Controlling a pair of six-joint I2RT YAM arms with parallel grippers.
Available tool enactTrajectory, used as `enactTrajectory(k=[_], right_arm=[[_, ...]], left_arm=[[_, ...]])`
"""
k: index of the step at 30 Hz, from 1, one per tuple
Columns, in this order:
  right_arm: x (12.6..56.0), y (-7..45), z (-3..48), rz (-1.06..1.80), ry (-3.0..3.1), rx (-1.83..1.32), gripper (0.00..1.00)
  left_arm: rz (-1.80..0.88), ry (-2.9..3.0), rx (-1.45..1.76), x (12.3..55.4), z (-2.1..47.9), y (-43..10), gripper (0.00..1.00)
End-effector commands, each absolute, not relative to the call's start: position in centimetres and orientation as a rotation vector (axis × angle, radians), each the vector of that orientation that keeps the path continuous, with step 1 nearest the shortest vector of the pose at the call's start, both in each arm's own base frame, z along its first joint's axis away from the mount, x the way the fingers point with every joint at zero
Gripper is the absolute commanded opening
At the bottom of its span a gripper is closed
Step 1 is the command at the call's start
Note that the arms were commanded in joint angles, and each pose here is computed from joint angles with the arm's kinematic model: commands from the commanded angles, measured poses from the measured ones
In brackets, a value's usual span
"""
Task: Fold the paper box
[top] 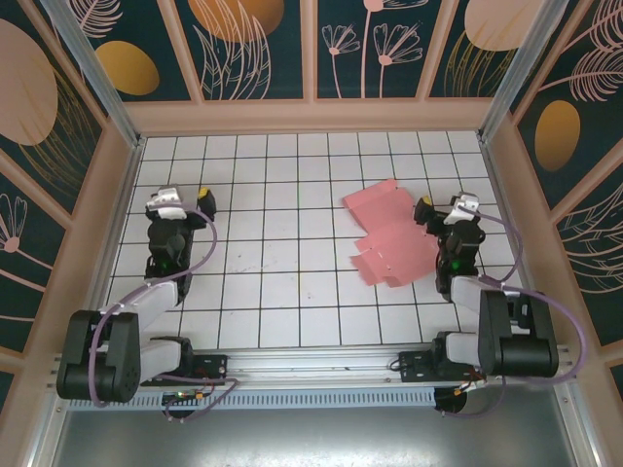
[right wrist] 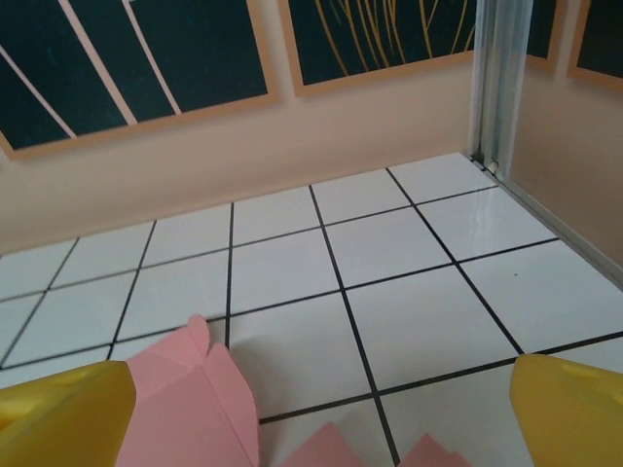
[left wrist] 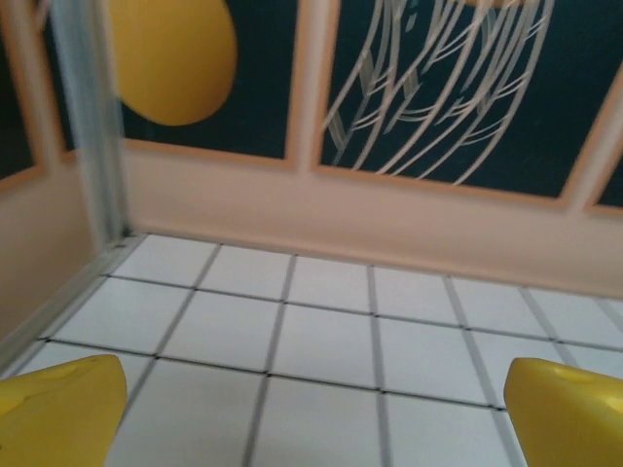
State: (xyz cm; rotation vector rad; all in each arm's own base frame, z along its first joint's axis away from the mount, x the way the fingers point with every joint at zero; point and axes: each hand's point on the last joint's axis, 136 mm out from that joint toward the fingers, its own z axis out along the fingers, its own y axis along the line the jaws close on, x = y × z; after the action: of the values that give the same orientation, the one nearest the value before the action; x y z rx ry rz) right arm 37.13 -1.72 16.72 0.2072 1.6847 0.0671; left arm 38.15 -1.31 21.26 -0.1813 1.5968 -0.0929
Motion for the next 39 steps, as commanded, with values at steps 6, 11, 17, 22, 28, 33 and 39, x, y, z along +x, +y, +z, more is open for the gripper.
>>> enactTrajectory(k=[6, 11, 17, 22, 28, 33, 39], right_arm=[[36.8, -0.9, 20.4, 0.207, 1.675, 0.324, 0.99], [36.9, -0.8, 20.9, 0.246, 1.716, 0.382, 0.99], [36.9, -1.2, 20.8, 0.258, 1.719, 0.439, 0.99], [36.9, -1.0, 20.2, 0.278, 1.732, 0.444, 0.99], [36.8, -1.1, 19.7, 0.268, 1.742, 0.452, 0.99], [36.7, -1.1, 19.5, 0.271, 1.744, 0.458, 0.99], [36.6, -1.2, 19.1, 0.265, 1.755, 0.453, 0.99]], left_arm=[[-0.510, 1.770, -0.392, 42.0, 20.0, -9.6, 0.99], [-0.769, 1.909, -0.508, 44.6, 17.4, -15.7, 0.99], [-1.057, 2.008, -0.513, 45.8, 14.8, -23.6, 0.99], [-1.128, 2.083, -0.483, 46.0, 13.9, -28.9, 0.94], [-1.146, 2.232, -0.553, 45.0, 11.5, -34.1, 0.83], [-1.160, 2.332, -0.605, 43.7, 9.9, -38.0, 0.73], [-1.200, 2.426, -0.576, 42.7, 7.8, -42.2, 0.64]])
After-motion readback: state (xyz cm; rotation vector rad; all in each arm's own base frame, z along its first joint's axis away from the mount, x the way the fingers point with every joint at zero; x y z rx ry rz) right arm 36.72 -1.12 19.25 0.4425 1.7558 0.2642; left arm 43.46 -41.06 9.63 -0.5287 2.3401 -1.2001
